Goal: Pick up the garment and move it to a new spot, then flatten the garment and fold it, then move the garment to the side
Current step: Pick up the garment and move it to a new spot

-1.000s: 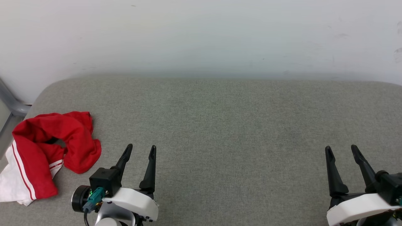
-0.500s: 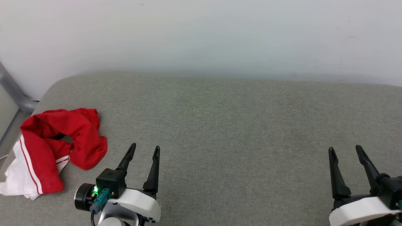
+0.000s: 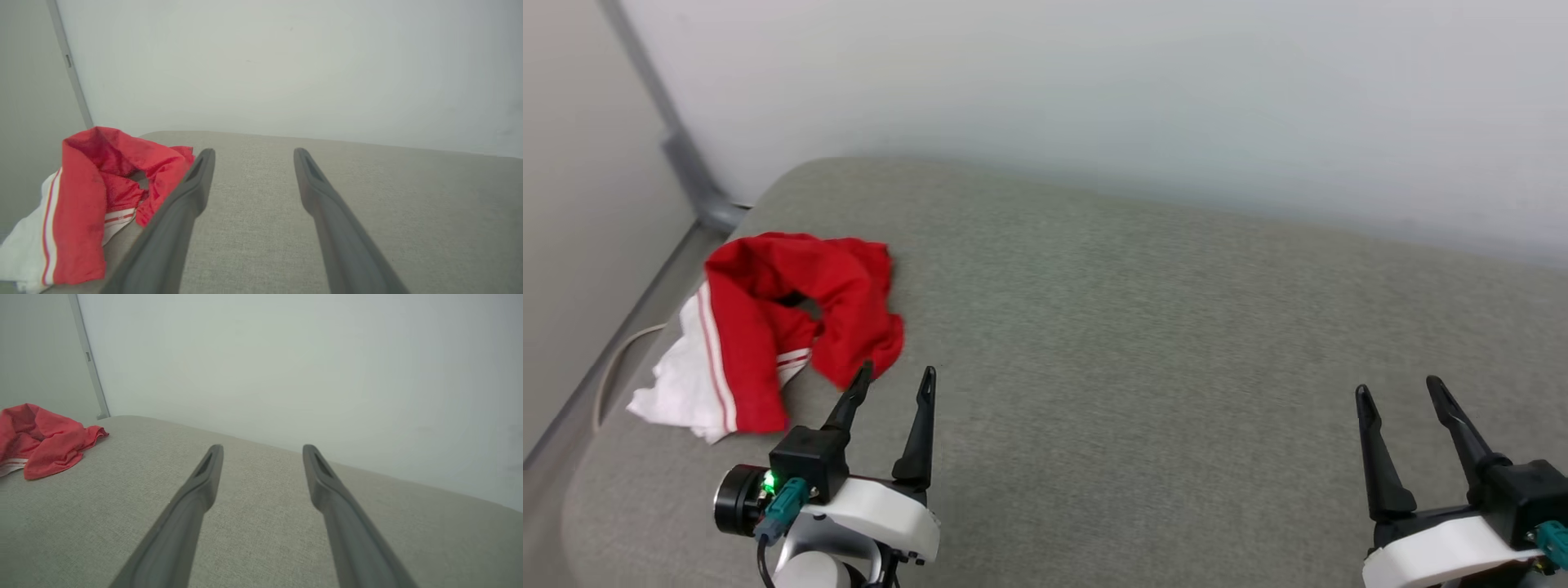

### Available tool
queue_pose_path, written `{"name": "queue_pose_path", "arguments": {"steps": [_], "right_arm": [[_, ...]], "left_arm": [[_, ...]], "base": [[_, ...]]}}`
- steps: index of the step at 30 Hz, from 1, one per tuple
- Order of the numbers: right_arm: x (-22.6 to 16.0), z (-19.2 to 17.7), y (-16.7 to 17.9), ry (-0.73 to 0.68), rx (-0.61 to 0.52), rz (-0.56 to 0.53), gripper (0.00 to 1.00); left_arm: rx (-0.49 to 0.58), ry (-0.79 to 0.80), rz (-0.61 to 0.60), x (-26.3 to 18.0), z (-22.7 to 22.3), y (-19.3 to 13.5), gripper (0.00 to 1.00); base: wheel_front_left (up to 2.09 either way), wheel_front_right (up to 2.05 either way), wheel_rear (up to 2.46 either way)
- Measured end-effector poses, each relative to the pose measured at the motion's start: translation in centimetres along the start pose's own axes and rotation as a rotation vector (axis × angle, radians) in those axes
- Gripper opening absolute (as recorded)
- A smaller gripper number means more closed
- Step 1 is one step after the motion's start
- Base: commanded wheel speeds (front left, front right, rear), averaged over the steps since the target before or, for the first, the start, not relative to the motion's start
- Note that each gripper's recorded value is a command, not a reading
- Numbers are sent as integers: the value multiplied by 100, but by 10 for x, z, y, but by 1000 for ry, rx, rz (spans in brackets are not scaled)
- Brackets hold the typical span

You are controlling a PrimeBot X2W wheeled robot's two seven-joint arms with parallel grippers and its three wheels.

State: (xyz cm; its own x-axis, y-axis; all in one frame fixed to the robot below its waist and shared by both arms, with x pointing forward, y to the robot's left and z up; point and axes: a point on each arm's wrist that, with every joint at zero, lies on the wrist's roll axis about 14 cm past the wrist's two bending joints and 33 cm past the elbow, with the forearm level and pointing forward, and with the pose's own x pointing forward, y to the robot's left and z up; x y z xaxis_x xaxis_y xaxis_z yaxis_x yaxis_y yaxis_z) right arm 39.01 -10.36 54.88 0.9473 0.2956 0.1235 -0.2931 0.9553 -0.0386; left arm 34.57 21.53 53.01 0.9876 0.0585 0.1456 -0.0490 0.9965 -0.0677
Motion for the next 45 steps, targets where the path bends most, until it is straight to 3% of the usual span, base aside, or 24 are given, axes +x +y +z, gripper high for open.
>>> {"name": "queue_pose_path", "arguments": {"steps": [14,23,38,45], "right_arm": [[37,1,88,-22,36,263,100],[52,2,132,-35,58,387,100],[62,-8,139,-16,65,404,100],[68,-19,124,12,64,363,100]], "left_arm": [[20,-23,249,-52,14,74,100],[29,-38,367,-74,21,104,100],[13,-21,404,-78,16,112,100],[-56,66,391,-51,-4,121,100]], "base": [[0,0,0],[0,0,0],[0,0,0],[0,0,0]]}}
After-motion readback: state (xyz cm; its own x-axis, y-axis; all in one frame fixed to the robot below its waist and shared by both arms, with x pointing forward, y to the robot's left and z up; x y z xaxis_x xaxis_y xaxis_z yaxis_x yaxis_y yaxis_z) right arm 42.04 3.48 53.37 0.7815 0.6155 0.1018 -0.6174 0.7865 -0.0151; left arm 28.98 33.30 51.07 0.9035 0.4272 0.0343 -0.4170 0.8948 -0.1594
